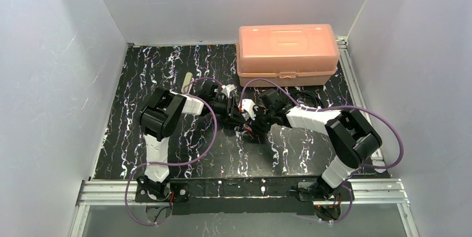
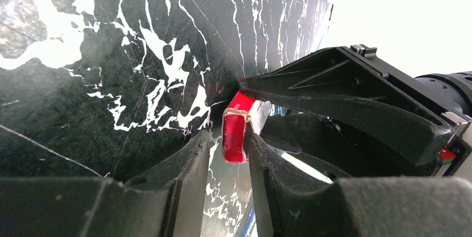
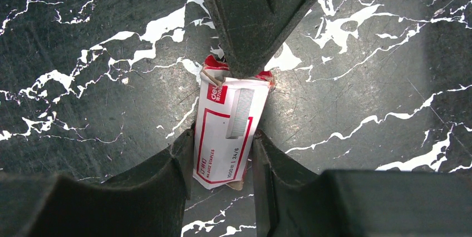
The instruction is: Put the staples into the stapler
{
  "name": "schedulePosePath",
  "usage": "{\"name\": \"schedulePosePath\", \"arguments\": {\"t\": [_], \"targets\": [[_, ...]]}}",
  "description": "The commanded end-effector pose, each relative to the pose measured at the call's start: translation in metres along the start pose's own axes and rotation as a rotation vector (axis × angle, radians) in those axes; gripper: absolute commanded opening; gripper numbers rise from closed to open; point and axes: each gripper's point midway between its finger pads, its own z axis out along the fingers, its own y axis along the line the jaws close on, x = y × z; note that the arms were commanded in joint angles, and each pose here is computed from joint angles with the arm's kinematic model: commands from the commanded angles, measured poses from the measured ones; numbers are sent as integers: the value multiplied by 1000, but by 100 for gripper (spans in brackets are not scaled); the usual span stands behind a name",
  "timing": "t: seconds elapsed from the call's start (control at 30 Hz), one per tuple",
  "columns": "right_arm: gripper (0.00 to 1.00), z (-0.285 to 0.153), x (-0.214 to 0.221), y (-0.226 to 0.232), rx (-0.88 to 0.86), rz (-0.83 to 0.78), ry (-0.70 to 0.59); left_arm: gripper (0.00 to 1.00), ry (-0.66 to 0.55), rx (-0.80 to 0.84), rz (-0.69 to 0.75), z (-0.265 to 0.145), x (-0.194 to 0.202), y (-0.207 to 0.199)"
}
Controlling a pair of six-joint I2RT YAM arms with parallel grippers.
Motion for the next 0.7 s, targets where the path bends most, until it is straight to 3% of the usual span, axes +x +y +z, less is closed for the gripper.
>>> {"name": "schedulePosePath", "arguments": {"t": [0.0,0.67], "targets": [[15,4,-6,-1,-11,-8,-7,30,23,39,40,0,3,-9],[15,4,-6,-1,-11,-19,-8,25,30,30,41,1,7,-2]]}}
